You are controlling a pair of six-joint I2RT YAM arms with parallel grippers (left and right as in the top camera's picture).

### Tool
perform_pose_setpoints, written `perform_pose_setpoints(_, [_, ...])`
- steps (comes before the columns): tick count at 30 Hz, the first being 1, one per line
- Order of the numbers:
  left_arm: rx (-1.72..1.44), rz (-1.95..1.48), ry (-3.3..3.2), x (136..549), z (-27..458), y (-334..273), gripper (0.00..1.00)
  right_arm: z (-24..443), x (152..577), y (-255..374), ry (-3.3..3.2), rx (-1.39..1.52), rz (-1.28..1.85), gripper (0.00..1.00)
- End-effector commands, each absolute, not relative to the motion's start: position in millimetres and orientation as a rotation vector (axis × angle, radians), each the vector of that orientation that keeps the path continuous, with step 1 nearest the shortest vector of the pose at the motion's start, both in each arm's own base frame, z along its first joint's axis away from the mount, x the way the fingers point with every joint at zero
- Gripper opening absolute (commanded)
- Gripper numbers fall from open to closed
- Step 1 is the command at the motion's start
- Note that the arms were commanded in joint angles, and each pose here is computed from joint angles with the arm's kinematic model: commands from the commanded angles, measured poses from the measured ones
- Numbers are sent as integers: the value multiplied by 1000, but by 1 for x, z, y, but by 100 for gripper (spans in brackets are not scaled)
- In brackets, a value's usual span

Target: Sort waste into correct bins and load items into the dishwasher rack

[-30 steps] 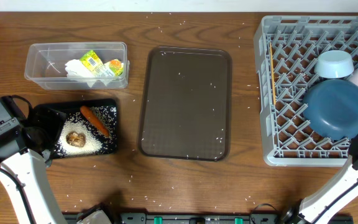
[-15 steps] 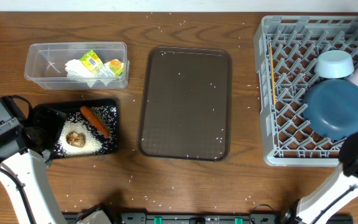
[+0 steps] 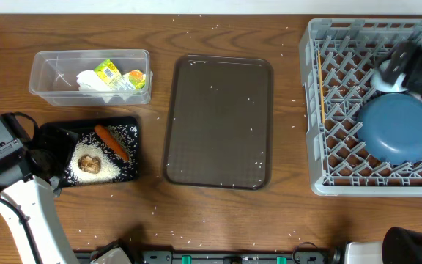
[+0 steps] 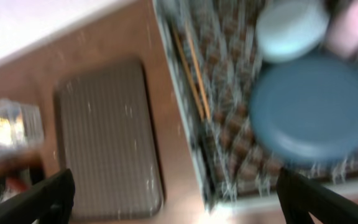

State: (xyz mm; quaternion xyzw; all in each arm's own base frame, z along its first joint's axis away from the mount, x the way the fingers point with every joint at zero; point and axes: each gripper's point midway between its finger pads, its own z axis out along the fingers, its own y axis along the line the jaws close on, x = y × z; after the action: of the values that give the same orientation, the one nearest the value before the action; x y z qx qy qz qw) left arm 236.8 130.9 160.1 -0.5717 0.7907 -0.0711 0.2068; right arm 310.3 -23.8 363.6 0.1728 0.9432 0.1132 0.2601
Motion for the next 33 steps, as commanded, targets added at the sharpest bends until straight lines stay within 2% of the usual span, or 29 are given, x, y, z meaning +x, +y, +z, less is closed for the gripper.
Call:
perform_pose_setpoints(1, [-1608, -181, 2196, 233, 159, 133, 98, 357, 301, -11, 2600, 423, 301, 99])
perform_pose_setpoints(8, [-1608, -181, 2196, 233, 159, 133, 98, 342, 259, 16, 2653, 348, 332, 99])
perform_pose_setpoints(15, [-1608, -181, 2196, 233, 159, 133, 98, 294, 214, 32, 2696, 329, 364, 99])
perform_pose_setpoints(26, [-1608, -181, 2196, 233, 159, 133, 98, 233, 200, 33, 2661, 338, 371, 99])
perform_pose_setpoints(33, [-1608, -181, 2196, 233, 159, 133, 98, 213, 198, 33, 2730, 357, 365, 99])
